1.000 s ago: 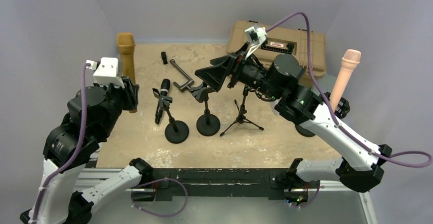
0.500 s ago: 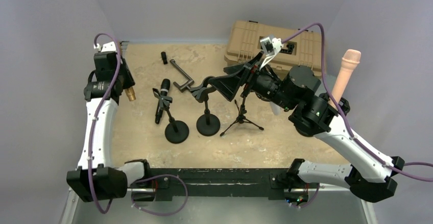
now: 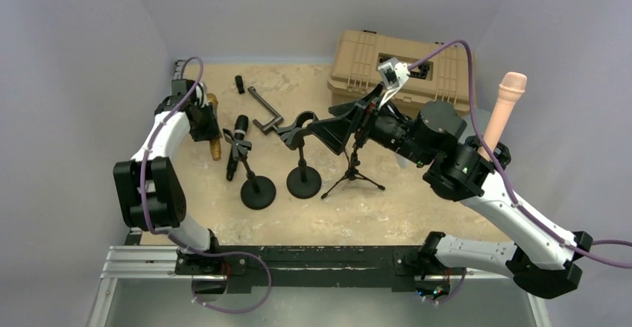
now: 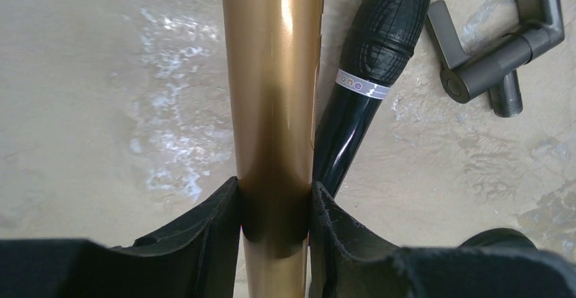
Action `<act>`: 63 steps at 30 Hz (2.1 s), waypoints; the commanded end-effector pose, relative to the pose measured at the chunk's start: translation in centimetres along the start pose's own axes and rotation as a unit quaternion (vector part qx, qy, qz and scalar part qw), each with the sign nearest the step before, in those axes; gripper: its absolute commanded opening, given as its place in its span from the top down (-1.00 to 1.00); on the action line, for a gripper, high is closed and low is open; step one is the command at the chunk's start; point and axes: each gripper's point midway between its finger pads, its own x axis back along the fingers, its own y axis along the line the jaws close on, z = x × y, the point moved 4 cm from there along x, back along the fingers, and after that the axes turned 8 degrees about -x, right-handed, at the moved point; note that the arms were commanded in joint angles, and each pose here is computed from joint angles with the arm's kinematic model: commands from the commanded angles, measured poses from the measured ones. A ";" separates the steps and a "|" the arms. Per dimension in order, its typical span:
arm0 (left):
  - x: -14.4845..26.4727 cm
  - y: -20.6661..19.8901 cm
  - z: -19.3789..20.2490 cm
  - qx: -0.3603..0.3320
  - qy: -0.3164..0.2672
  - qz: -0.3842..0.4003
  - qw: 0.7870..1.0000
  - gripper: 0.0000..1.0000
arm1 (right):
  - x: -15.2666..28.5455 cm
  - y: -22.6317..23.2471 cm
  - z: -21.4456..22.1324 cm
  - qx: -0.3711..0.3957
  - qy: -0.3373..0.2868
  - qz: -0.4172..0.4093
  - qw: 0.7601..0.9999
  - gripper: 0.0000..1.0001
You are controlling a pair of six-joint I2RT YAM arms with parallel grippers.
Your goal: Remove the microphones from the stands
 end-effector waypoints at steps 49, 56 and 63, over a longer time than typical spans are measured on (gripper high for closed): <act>-4.6 -0.3 2.8 -0.002 0.150 -0.016 0.989 -0.08 | -0.8 0.0 1.5 -0.031 0.007 -0.031 0.999 -0.94; -4.1 -0.3 2.2 0.000 0.138 -0.016 0.990 -0.10 | -1.0 -0.5 1.8 -0.034 0.010 -0.021 0.999 -0.95; -0.8 -0.6 0.1 0.010 0.066 -0.012 0.998 -0.10 | -1.9 -1.7 3.0 -0.041 0.031 0.008 0.999 -0.98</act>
